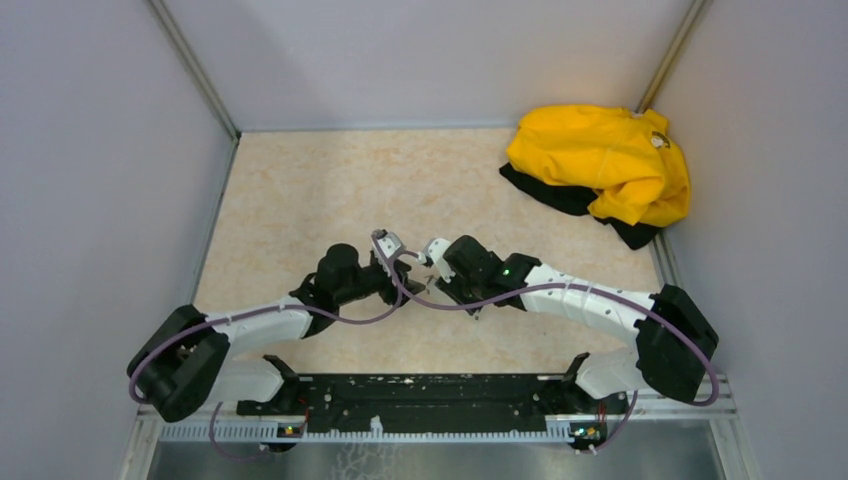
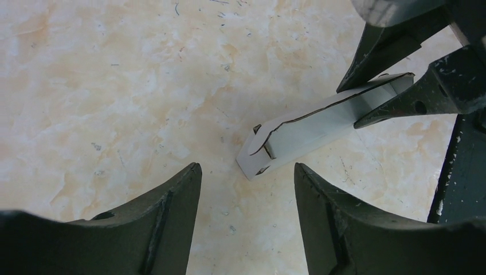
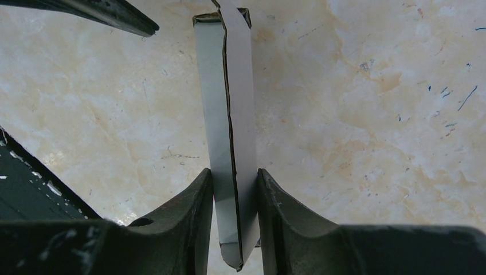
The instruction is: Fold the paper box
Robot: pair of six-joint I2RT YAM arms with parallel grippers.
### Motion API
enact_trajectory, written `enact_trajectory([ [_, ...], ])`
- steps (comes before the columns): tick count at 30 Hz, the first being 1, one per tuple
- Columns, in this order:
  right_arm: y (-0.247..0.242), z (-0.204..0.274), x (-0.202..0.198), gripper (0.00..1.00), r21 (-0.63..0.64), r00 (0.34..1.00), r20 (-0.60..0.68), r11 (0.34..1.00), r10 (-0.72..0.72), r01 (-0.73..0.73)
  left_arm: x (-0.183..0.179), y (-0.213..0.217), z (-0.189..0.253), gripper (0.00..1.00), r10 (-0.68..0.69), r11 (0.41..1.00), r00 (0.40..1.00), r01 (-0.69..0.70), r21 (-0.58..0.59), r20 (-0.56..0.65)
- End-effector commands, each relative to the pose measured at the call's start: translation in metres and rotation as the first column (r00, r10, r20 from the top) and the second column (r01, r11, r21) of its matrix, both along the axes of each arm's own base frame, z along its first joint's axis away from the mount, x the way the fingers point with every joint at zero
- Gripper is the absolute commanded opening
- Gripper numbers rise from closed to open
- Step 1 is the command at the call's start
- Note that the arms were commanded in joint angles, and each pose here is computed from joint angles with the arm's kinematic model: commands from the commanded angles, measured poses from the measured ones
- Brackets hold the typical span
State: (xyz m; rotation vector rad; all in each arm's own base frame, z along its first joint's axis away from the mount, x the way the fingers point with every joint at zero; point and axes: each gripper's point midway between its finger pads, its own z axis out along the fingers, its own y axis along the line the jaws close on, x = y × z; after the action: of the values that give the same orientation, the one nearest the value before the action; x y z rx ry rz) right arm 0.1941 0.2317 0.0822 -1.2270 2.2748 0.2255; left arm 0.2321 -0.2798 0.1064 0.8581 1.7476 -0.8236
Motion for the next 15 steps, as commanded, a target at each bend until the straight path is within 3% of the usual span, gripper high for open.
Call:
enact_trajectory([
  [1, 0.001, 0.009, 0.001, 0.3, 0.036, 1.0, 0.012, 0.999, -0.019, 0.019, 0.01, -0.016, 0.025, 0.64, -0.044, 0.998, 0.994, 0.047, -0.032, 0.101],
  [15, 0.001, 0.01, 0.001, 0.3, 0.036, 1.0, 0.012, 0.999, -0.02, 0.02, 0.015, -0.029, 0.023, 0.54, -0.068, 0.998, 0.991, 0.068, 0.006, 0.119],
])
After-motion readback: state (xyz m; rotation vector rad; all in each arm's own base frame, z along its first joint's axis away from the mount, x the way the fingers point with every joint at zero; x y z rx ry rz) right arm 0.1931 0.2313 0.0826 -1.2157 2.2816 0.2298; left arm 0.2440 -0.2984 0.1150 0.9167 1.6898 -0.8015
